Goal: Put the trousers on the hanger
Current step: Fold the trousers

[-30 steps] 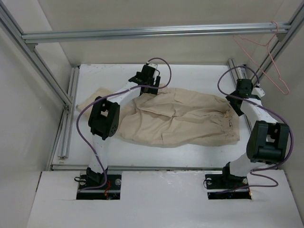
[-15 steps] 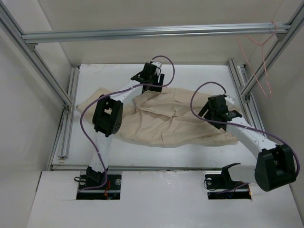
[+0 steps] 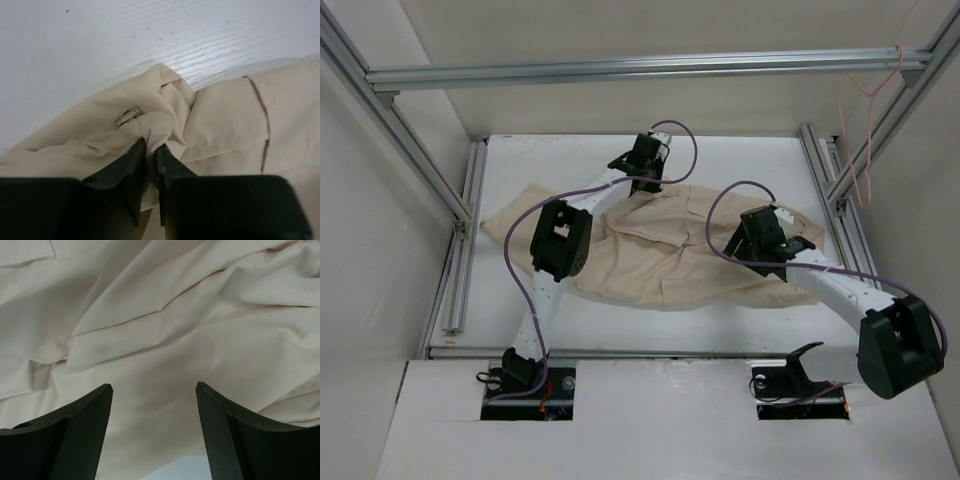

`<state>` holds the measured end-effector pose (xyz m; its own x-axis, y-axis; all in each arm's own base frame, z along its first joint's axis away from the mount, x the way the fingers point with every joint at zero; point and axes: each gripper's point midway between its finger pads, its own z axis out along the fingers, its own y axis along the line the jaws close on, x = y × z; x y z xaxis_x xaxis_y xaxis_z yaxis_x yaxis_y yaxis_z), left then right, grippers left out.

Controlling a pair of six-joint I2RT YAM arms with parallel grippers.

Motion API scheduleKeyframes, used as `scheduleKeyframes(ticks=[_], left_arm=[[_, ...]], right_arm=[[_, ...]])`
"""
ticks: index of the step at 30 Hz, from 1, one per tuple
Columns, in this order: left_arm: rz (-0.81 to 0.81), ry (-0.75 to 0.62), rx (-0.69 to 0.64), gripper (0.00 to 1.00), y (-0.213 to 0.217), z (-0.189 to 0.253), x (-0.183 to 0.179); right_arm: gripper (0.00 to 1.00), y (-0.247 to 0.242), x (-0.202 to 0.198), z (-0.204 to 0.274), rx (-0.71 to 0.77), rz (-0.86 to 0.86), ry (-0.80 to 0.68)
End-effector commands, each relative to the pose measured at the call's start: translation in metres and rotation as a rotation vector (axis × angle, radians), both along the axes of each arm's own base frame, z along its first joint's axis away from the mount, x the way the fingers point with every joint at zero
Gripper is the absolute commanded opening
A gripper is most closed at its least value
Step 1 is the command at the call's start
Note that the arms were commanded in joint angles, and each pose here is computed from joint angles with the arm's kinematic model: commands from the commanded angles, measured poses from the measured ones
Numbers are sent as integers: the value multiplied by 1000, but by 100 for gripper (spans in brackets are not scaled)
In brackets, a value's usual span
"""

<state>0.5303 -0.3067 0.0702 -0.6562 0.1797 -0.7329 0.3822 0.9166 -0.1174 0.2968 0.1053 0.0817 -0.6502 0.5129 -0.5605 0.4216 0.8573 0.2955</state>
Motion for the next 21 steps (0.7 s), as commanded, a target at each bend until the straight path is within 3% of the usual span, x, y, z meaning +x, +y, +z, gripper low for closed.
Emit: scheduleKeyframes(ticks=[1,5,7,14,17,21], left_arm=[[154,-90,32,6,40,29,32],[554,-252,-80,3,148,82,78],[677,-292,-102,4,194,94,88],[1037,-261,-181,4,326,65,91],[1168,-273,-251,4,367,68,88],[1211,-366,-313,4,392,104,109]], right_arm=[[73,4,7,1,16,1,-24],[74,6,6,7,23,22,-41],[74,6,5,7,22,28,-42],[75,10,10,2,15,49,-30],[75,13,16,4,11,62,-37],[75,15,16,0,9,76,-24]])
